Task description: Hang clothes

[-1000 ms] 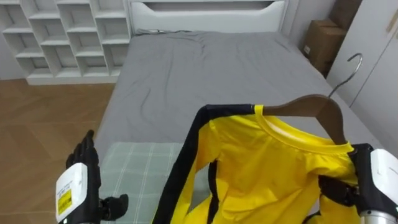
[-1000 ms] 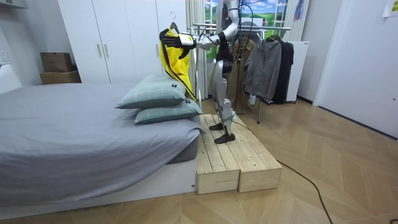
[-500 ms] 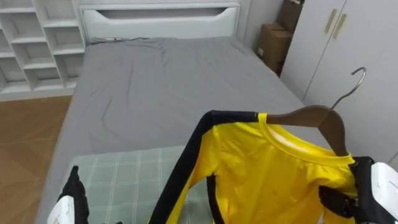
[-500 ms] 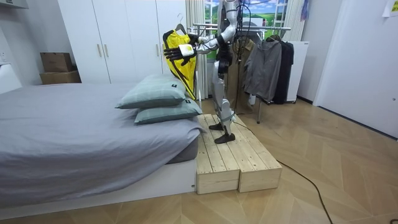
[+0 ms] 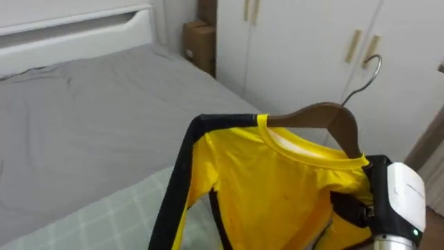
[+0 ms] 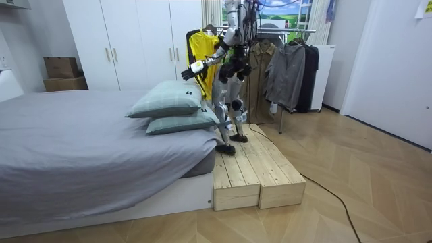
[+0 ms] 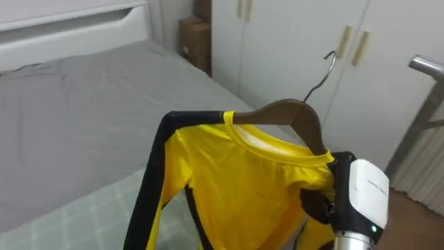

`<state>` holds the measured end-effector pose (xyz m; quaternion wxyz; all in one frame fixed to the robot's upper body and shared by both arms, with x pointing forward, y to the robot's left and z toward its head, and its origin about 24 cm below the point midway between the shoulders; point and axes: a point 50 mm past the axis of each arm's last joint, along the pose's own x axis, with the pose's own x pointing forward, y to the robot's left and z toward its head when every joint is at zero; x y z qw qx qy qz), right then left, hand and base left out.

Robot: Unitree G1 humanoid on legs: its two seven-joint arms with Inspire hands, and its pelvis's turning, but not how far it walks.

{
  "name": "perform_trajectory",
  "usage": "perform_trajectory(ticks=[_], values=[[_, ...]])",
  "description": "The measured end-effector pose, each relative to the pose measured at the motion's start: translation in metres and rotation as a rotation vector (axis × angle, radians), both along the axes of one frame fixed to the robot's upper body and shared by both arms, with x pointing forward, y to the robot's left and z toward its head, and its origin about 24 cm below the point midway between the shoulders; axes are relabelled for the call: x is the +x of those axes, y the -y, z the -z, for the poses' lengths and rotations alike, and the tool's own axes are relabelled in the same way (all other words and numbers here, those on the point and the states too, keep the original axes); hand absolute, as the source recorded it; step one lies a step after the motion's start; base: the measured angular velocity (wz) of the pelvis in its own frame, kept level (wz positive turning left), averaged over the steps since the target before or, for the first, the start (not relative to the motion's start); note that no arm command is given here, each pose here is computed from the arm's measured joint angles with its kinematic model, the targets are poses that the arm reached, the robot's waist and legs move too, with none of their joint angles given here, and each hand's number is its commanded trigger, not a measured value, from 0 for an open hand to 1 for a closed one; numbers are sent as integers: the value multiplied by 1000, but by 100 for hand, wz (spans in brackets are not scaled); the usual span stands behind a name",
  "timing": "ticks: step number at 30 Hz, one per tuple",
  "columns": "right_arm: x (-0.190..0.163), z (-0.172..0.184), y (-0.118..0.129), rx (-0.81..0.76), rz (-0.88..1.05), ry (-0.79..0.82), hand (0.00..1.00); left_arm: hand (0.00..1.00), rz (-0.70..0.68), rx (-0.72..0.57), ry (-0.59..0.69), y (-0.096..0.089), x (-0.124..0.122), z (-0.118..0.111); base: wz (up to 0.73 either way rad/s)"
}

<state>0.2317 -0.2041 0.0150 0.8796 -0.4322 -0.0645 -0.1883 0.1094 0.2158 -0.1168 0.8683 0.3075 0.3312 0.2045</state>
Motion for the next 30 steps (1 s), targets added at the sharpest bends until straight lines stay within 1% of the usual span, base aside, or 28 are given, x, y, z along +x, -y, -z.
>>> perform_trajectory(ticks=[3,6,8,12,16,21,23,26,30], values=[[4,-5,1,-18,-6,19,100,0,-7,-23,6,4,8,2,-117],[5,-7,2,-19,-4,29,100,0,6,-5,31,5,21,-1,-85],[2,-8,7,-24,13,41,100,0,39,-1,40,10,26,-2,-63],[1,-10,11,-25,45,69,100,0,66,11,37,9,26,-2,-32],[2,-13,18,-58,66,80,100,0,60,31,20,2,24,-1,-54],[4,-17,18,-17,74,100,100,0,6,45,25,-10,22,-3,-52],[5,-25,16,0,70,134,100,0,-9,54,20,-16,24,-3,-24],[7,-33,14,3,61,170,100,0,-7,44,9,-17,23,-2,-11],[7,-34,13,1,57,174,100,0,7,30,-25,-16,18,2,-1]])
